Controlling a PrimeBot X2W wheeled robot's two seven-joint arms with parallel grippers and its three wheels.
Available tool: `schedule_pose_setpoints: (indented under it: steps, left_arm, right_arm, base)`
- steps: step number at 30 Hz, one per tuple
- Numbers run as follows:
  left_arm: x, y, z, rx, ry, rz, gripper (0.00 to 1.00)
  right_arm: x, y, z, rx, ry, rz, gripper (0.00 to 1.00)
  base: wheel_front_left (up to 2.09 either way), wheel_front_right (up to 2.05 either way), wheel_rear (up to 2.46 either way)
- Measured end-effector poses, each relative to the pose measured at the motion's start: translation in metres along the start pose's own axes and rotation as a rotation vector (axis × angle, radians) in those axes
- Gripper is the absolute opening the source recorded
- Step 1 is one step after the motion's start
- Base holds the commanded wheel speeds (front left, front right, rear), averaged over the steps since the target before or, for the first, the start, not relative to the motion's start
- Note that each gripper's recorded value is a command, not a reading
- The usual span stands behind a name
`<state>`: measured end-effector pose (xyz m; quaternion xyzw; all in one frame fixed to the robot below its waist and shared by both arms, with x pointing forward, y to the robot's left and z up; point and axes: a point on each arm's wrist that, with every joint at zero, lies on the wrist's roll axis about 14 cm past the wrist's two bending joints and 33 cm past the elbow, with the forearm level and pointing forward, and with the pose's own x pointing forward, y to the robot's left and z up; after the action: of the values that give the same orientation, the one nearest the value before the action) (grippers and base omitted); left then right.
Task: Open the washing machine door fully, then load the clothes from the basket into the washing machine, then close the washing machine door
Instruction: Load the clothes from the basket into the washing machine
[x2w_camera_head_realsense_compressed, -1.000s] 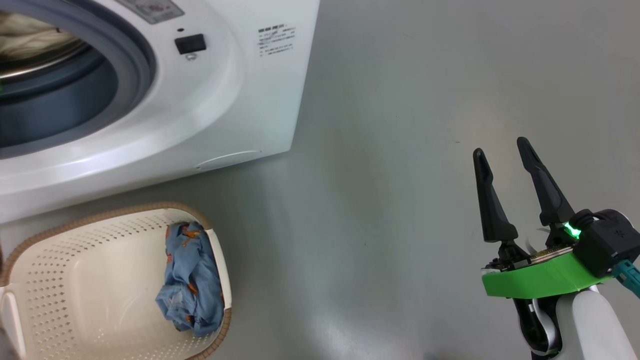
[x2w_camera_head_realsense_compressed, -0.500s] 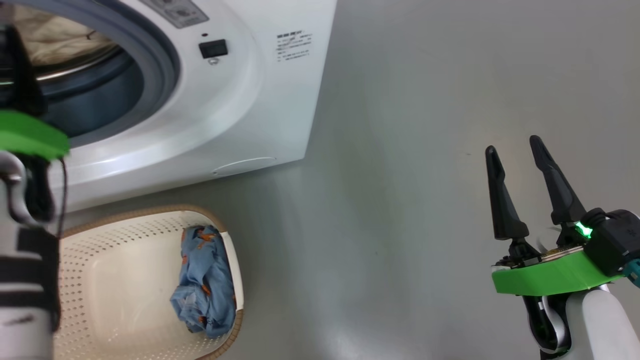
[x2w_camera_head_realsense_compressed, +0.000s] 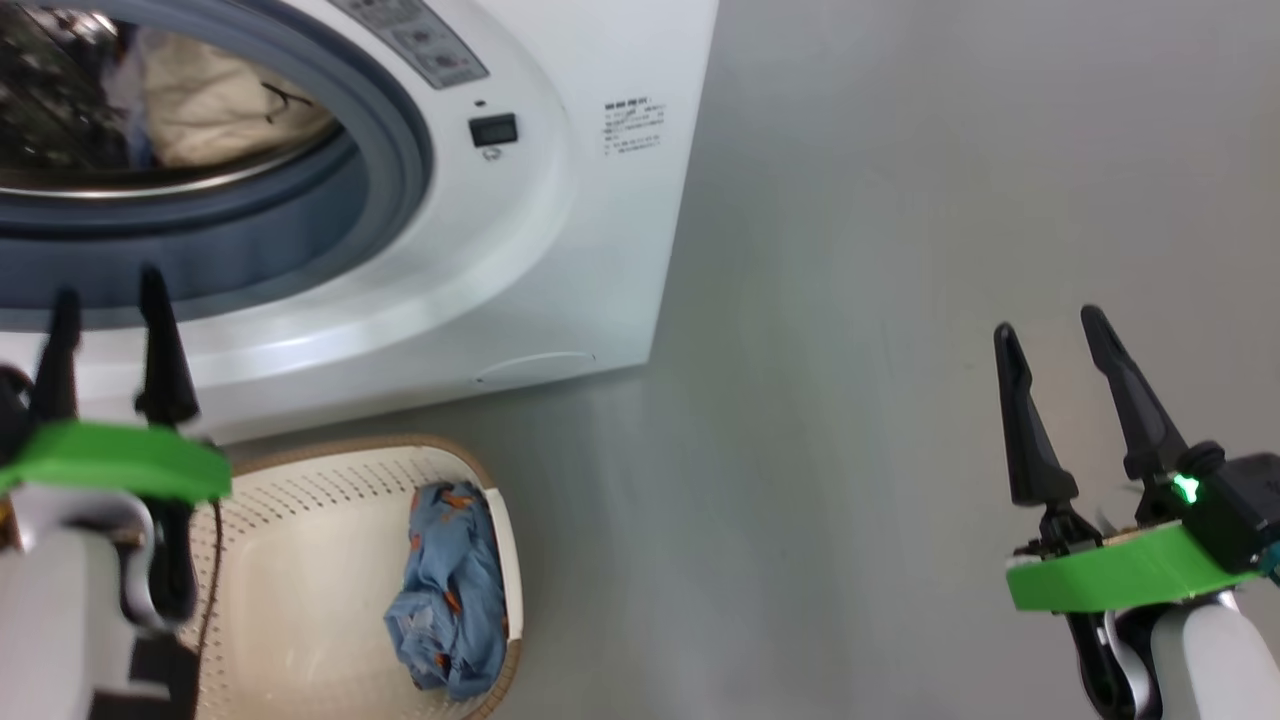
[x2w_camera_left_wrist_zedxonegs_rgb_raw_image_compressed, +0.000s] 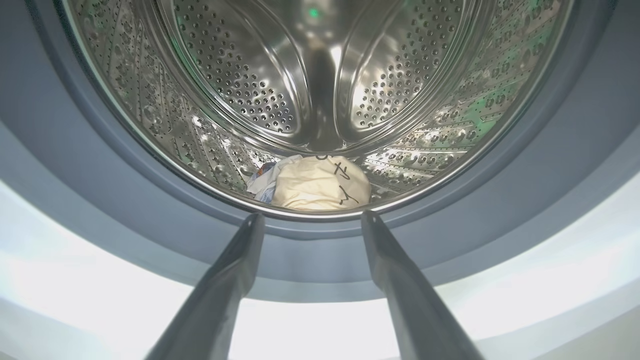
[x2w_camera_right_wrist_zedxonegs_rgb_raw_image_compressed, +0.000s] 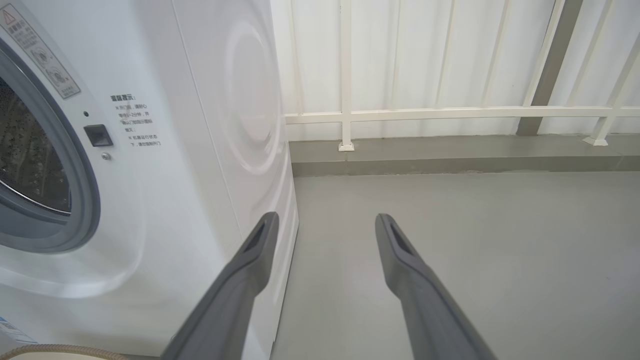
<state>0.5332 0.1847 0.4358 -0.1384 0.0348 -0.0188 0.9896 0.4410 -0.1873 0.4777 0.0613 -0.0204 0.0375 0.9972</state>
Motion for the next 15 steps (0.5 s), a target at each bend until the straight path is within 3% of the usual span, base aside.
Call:
schedule_pose_setpoints:
  steps: [15]
  left_arm:
    - [-0.095, 0.01, 0.002, 0.03, 0.016, 0.041, 1.0]
  right_arm:
    - [-0.031, 0.007, 0.016, -0.007, -0.012, 0.021, 1.0]
  base:
    - [0.0, 0.0, 0.0]
